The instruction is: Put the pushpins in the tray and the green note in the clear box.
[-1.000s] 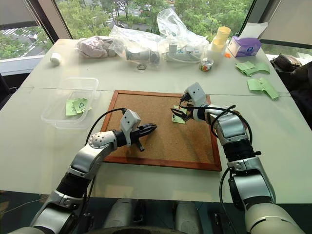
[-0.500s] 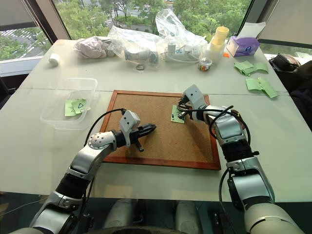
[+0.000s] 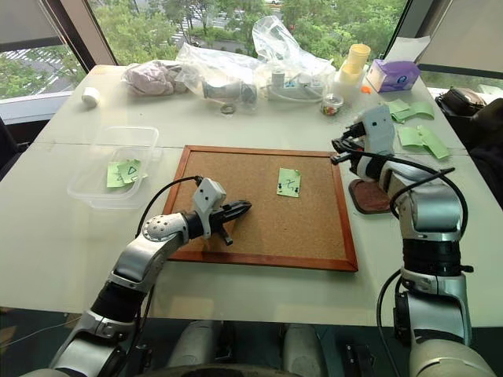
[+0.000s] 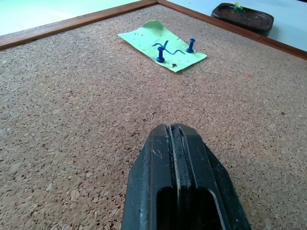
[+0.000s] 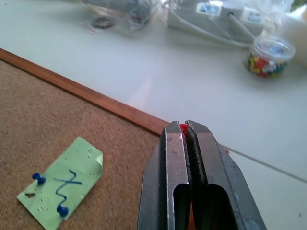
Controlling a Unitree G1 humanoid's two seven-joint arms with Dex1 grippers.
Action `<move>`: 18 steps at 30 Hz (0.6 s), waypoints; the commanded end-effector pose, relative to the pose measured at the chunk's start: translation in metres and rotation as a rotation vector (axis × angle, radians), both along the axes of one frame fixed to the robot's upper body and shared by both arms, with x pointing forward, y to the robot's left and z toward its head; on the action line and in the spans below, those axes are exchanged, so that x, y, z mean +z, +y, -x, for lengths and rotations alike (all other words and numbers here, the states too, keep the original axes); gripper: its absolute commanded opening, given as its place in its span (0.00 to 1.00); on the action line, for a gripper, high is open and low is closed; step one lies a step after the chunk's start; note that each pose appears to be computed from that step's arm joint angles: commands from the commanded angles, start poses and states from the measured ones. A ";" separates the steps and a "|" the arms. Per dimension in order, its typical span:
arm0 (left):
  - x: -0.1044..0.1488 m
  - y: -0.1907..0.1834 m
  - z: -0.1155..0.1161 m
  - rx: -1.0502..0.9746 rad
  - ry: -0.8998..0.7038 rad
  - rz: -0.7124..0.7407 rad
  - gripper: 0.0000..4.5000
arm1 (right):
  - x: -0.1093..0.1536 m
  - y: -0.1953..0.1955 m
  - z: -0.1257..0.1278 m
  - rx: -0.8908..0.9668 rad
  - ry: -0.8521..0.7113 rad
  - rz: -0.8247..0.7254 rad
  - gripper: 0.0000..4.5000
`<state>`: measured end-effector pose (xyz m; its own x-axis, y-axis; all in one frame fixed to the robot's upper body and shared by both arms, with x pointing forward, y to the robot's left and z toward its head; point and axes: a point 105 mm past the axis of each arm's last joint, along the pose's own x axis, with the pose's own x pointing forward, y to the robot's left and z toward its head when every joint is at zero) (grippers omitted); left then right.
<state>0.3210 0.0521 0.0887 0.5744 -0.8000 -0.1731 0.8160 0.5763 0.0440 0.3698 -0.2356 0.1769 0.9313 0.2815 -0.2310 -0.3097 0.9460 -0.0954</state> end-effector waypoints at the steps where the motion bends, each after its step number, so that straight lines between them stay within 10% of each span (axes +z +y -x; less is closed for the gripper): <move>1: -0.014 0.000 0.004 -0.002 0.052 -0.020 0.00 | 0.012 -0.032 0.011 -0.112 -0.040 0.021 0.01; 14: -0.014 -0.002 0.004 -0.019 0.043 -0.028 0.00 | -0.043 -0.069 0.032 -0.219 0.132 -0.017 0.01; 18: -0.014 -0.002 0.004 -0.019 0.041 -0.029 0.00 | -0.044 -0.068 0.034 -0.214 0.137 -0.024 0.39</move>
<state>0.3214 0.0526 0.0864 0.5727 -0.7997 -0.1804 0.8169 0.5751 0.0440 0.3357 -0.2996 0.1194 0.9113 0.0948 -0.4006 -0.1211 0.9918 -0.0406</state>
